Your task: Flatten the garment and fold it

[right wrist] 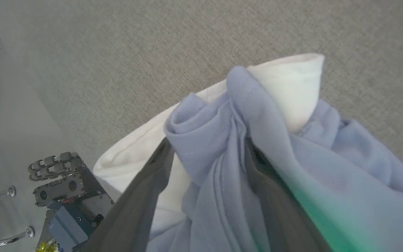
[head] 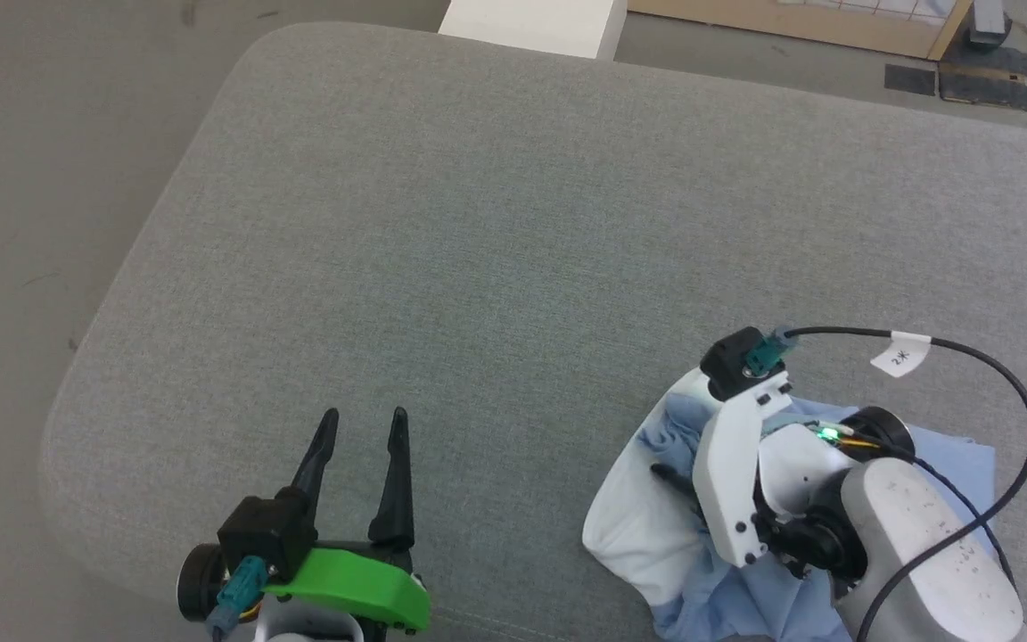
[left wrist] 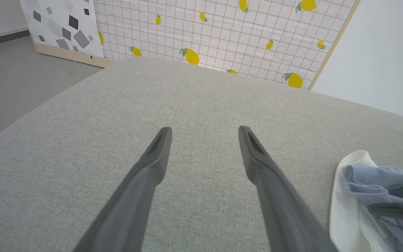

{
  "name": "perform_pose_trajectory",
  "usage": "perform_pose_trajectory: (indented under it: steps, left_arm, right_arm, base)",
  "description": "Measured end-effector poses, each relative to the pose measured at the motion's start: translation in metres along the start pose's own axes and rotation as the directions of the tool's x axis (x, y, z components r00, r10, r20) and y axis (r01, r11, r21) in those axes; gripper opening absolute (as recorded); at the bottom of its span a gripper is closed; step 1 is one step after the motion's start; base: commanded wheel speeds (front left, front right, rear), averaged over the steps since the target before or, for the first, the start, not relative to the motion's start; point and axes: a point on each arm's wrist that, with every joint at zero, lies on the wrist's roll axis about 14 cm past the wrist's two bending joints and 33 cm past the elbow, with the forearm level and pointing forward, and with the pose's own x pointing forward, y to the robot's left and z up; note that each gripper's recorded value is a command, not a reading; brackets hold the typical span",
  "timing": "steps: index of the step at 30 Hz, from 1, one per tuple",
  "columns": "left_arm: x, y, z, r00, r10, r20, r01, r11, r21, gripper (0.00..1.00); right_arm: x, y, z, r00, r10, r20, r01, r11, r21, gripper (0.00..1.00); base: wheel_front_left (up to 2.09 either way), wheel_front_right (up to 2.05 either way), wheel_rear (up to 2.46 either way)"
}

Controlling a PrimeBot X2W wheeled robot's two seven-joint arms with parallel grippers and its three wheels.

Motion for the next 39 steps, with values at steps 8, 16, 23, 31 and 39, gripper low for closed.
perform_pose_trajectory:
  steps: [8,16,23,31,39]
  left_arm:
    - [0.006,-0.008,0.003,0.999,-0.035,0.014,0.035,0.999,0.0,1.0]
    - [0.013,-0.022,0.006,0.996,-0.091,0.026,0.091,0.996,0.0,1.0]
    - [0.019,-0.031,0.008,0.991,-0.132,0.032,0.132,0.991,0.014,1.0]
    - [0.02,-0.033,0.004,0.989,-0.147,0.005,0.146,0.989,0.029,1.0]
    - [0.018,-0.024,0.009,0.992,-0.128,0.0,0.128,0.99,0.066,1.0]
  right_arm:
    - [-0.039,-0.013,0.04,0.979,-0.012,0.203,-0.002,0.998,0.067,1.0]
    - [-0.119,-0.089,0.046,0.85,-0.265,0.456,0.181,0.959,0.22,1.0]
    - [-0.151,-0.136,-0.023,0.798,-0.468,0.38,0.315,0.861,0.401,1.0]
    - [-0.131,-0.135,-0.091,0.854,-0.478,0.206,0.323,0.796,0.511,1.0]
    - [-0.102,-0.126,-0.112,0.903,-0.415,0.114,0.29,0.783,0.55,1.0]
  base:
    - [0.0,0.0,0.0]
    - [0.0,0.0,0.0]
    - [0.0,0.0,0.0]
    - [0.0,0.0,0.0]
    - [0.0,0.0,0.0]
